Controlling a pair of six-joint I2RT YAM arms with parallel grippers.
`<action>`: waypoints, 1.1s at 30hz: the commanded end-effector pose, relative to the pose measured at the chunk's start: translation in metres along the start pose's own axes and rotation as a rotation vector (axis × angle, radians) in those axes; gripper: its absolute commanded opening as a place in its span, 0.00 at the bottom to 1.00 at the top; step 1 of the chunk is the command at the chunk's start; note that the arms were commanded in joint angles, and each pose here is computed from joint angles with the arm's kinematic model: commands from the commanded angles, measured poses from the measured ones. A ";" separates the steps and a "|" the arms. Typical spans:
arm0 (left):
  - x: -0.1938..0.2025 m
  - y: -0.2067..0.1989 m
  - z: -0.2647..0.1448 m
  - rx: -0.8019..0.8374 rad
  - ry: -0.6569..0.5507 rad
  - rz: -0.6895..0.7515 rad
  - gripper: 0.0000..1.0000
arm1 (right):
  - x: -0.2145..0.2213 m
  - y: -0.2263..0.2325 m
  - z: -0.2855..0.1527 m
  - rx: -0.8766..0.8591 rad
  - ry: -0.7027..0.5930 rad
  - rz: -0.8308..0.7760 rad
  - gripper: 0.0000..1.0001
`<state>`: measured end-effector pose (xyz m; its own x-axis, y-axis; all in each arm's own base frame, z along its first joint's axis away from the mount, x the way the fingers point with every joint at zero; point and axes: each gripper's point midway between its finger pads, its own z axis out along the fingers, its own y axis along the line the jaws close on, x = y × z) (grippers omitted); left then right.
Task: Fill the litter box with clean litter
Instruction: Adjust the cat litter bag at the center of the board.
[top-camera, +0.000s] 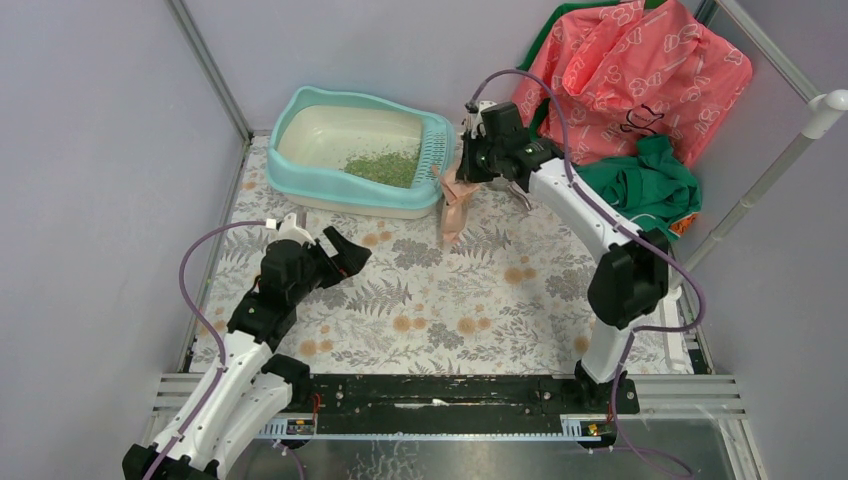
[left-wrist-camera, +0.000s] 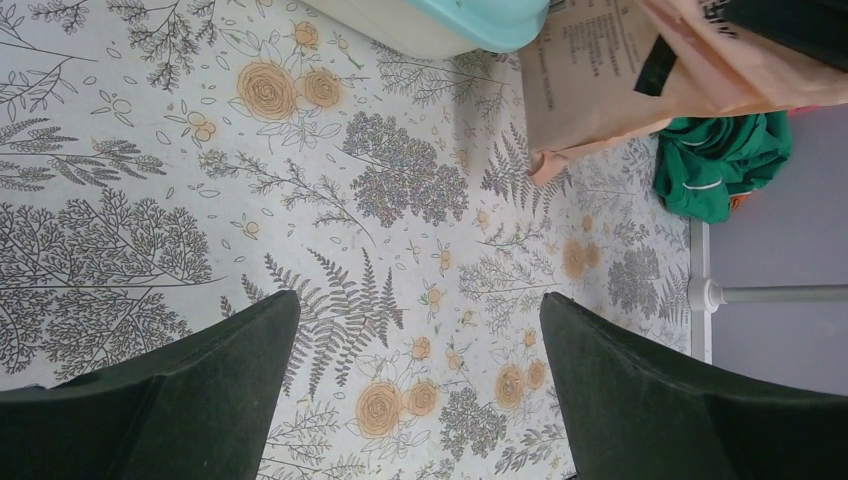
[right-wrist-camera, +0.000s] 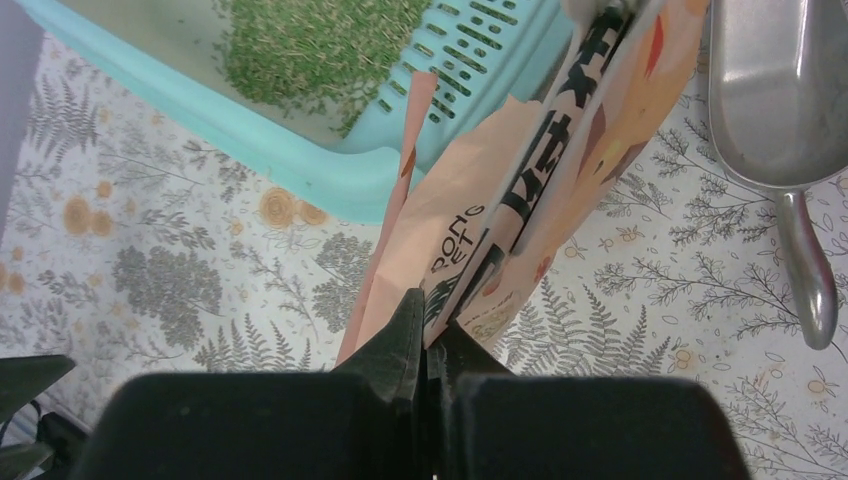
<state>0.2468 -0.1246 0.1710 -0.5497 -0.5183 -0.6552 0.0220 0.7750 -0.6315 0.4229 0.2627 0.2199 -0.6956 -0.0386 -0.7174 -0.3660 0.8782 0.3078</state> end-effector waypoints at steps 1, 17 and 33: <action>-0.016 -0.007 -0.006 0.008 -0.046 0.023 0.99 | -0.070 0.008 -0.013 -0.041 -0.220 -0.064 0.00; -0.016 -0.006 -0.008 -0.004 -0.041 0.026 0.99 | -0.082 -0.064 0.038 0.058 -0.223 -0.104 0.00; -0.015 0.019 -0.015 -0.124 -0.075 0.005 0.99 | -0.009 -0.078 0.030 0.061 -0.144 -0.011 0.76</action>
<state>0.2424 -0.1130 0.1691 -0.5385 -0.5218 -0.6616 -0.0295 0.7964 -0.6041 0.4819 0.2063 0.1506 -0.6610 -0.0178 -0.7502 -0.2977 0.9239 0.2404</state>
